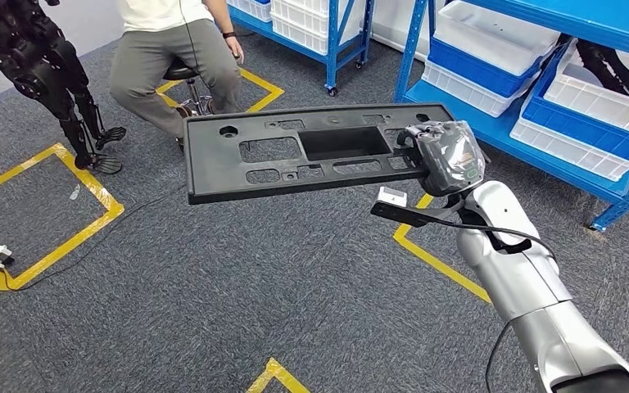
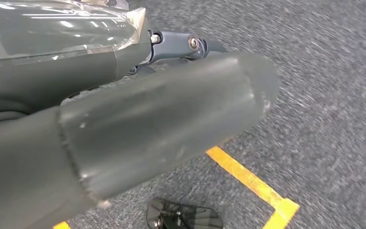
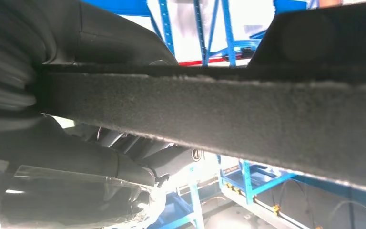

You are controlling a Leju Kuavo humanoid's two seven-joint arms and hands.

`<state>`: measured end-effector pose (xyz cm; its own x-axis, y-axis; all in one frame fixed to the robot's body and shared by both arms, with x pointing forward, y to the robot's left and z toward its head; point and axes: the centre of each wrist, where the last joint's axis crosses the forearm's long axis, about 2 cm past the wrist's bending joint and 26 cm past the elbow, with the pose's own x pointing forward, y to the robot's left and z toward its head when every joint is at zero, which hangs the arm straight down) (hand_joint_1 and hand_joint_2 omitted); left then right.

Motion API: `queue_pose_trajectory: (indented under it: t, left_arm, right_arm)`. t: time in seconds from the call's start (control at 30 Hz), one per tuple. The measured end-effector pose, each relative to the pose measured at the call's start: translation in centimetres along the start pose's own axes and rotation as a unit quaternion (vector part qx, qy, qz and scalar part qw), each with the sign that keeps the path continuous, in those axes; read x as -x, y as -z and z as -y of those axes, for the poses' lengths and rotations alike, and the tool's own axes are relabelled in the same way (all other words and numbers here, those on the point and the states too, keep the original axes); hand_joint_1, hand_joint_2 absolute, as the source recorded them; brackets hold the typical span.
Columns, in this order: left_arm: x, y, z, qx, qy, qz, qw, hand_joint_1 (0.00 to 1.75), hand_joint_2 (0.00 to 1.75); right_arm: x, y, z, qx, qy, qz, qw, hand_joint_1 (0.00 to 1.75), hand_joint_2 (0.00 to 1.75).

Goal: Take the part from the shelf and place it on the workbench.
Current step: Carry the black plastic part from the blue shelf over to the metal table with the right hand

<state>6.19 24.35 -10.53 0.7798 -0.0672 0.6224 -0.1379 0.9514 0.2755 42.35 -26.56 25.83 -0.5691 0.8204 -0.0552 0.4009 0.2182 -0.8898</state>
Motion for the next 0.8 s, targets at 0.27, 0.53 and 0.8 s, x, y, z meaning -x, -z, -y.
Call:
queue_pose_trajectory:
  t: [0.27, 0.53, 0.8]
  left_arm:
    - [-0.2, 0.0, 0.1, 0.002, 0.000, 0.000, 1.000, 0.00, 0.00]
    - [-0.4, 0.1, 0.3, 0.003, -0.002, 0.001, 1.000, 0.00, 0.00]
    - [-0.2, -0.1, 0.4, 0.004, -0.002, -0.007, 1.000, 0.00, 0.00]
  right_arm:
    - [-0.7, 0.7, 0.2, 0.002, -0.004, 0.010, 1.000, 1.69, 1.75]
    - [-0.7, 1.4, 0.7, 0.006, -0.007, 0.014, 1.000, 1.69, 1.75]
    - [-0.3, 1.0, 0.6, 0.002, -0.014, 0.018, 1.000, 1.69, 1.75]
